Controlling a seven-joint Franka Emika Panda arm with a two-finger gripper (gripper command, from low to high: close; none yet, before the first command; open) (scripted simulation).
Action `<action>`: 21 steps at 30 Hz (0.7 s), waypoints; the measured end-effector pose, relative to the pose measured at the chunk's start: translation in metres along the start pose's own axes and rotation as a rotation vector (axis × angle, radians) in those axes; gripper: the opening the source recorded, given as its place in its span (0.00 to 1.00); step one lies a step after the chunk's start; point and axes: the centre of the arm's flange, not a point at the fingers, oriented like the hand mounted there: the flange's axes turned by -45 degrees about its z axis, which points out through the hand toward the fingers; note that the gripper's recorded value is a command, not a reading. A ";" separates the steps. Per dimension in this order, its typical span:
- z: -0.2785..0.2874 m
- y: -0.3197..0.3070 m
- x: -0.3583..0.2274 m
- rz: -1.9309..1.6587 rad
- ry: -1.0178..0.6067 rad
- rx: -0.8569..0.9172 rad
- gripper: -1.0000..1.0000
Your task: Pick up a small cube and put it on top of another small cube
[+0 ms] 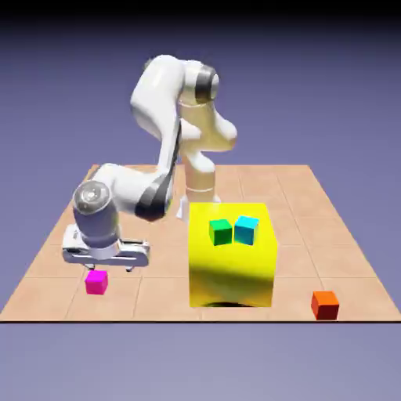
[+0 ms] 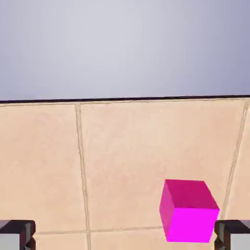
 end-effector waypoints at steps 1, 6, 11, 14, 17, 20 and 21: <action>0.008 0.007 0.004 0.002 -0.040 0.005 0.50; 0.053 0.037 0.022 0.011 -0.240 0.035 0.50; 0.100 0.061 0.033 0.020 -0.438 0.072 0.50; 0.129 0.072 0.036 0.026 -0.555 0.098 0.50; 0.138 0.072 0.035 0.026 -0.560 0.099 0.50; 0.162 0.070 0.029 0.026 -0.560 0.098 0.50; 0.170 0.069 0.027 0.026 -0.560 0.098 0.50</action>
